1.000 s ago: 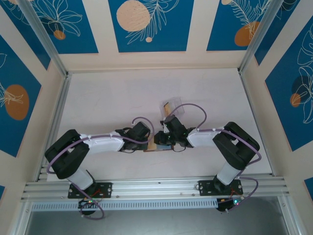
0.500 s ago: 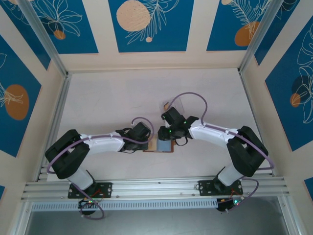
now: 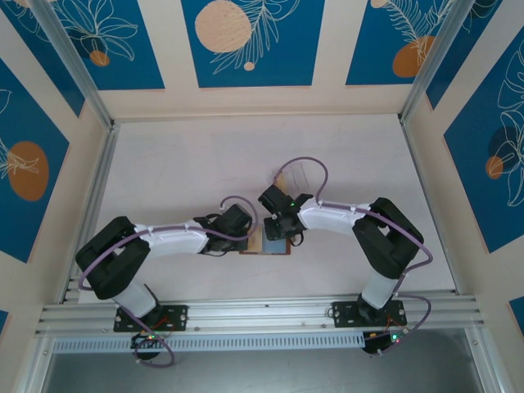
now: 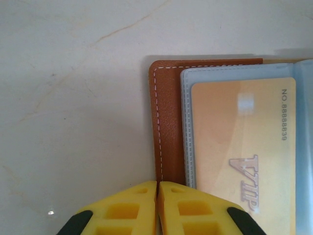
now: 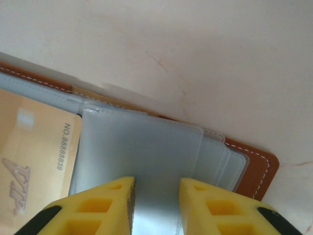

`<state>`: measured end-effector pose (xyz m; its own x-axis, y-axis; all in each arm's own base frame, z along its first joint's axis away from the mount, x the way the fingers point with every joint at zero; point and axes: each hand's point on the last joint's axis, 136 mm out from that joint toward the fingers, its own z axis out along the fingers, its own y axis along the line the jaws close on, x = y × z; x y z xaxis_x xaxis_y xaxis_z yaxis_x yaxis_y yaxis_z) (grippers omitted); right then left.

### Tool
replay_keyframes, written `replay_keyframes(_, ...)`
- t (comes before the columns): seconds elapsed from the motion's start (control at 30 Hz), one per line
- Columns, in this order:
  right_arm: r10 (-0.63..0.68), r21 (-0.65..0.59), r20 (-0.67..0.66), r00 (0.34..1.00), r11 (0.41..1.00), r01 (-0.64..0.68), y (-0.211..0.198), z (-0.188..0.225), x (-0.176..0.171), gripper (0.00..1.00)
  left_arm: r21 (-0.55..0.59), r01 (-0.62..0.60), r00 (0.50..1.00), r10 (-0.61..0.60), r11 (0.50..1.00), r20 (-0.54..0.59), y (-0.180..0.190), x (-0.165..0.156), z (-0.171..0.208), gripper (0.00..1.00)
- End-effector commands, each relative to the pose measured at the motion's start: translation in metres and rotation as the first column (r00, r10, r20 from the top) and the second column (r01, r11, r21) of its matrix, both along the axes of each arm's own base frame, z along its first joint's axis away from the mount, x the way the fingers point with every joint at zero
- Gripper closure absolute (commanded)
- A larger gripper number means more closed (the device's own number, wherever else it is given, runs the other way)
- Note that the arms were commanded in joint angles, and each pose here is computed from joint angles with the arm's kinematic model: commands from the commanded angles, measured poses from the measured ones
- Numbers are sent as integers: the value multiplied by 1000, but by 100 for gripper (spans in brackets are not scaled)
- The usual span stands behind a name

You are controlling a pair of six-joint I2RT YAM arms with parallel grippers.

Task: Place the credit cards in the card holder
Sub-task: Insert the credit card into the card slot, then flip over the card slot in the card holder.

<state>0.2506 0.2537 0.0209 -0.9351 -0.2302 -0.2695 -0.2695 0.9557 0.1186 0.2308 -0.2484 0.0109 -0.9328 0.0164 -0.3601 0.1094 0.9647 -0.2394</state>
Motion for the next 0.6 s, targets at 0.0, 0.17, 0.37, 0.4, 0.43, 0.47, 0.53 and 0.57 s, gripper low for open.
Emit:
replay_keyframes(0.0, 19, -112, -54, 998, 993, -25, -13, -23, -16, 77, 42, 14, 996, -10, 999, -92, 5, -19, -43, 90)
replay_keyframes(0.17, 30, -102, -56, 998, 994, -35, -9, -22, -17, 97, 38, 16, 996, -12, 999, -92, 4, -20, -43, 90)
replay_keyframes(0.37, 61, 3, -39, 997, 998, -61, 8, -2, -15, 100, 36, 15, 995, -11, 999, -95, 5, -20, -43, 90)
replay_keyframes(0.4, 62, 17, -37, 997, 998, -62, 11, 3, -14, 100, 36, 15, 995, -11, 999, -95, 5, -21, -43, 90)
replay_keyframes(0.43, 62, 28, -36, 997, 998, -61, 13, 7, -13, 100, 35, 13, 995, -10, 999, -95, 5, -21, -43, 90)
replay_keyframes(0.47, 67, 43, -34, 997, 997, -65, 16, 12, -13, 100, 33, 13, 996, -10, 999, -93, 5, -20, -42, 90)
replay_keyframes(0.53, 75, 76, -29, 997, 994, -72, 23, 24, -12, 100, 31, 11, 996, -9, 999, -92, 5, -20, -42, 90)
replay_keyframes(0.57, 78, 92, -31, 996, 993, -75, 27, 28, -11, 100, 31, 11, 996, -8, 999, -92, 5, -21, -42, 90)
